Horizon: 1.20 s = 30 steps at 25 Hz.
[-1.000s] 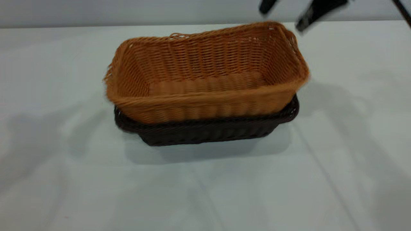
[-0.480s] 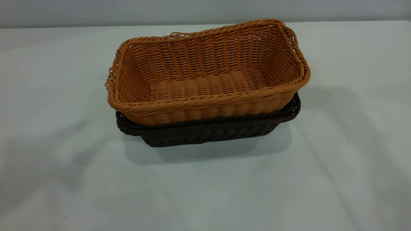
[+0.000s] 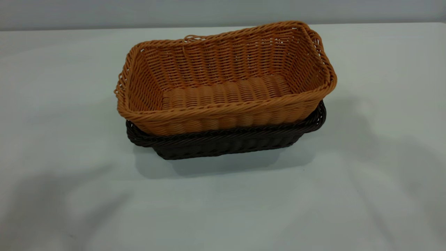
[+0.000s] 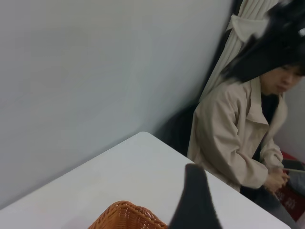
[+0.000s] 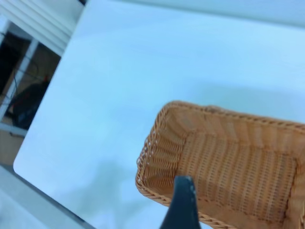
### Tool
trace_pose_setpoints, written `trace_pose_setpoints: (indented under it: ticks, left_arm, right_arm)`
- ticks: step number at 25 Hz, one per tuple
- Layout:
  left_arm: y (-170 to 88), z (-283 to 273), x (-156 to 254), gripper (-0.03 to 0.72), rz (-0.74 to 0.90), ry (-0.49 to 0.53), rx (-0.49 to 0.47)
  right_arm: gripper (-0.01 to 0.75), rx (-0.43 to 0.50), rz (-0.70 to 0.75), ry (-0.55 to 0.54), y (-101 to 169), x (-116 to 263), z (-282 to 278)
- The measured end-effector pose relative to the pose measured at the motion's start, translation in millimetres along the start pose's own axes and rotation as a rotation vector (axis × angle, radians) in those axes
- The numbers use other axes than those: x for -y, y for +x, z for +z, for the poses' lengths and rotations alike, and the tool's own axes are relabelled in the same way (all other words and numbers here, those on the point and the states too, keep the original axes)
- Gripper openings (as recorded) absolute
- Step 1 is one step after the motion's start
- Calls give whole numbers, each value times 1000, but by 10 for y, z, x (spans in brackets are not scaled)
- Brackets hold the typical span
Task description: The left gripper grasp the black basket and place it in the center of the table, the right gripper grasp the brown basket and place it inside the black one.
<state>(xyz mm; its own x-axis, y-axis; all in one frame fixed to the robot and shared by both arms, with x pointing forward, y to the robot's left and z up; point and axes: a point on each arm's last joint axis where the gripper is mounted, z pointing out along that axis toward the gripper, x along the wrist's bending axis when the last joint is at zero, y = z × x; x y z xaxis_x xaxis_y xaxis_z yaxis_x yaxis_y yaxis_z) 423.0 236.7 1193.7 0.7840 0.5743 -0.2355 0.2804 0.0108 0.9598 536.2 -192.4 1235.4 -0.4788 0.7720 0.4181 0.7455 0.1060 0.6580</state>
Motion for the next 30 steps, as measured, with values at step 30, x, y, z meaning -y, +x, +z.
trace_pose_setpoints:
  ticks: [30]
  left_arm:
    - [787, -1456, -78, 471, 180, -28, -1908]
  right_arm:
    - [552, 225, -104, -35, 357, 1778, -1048]
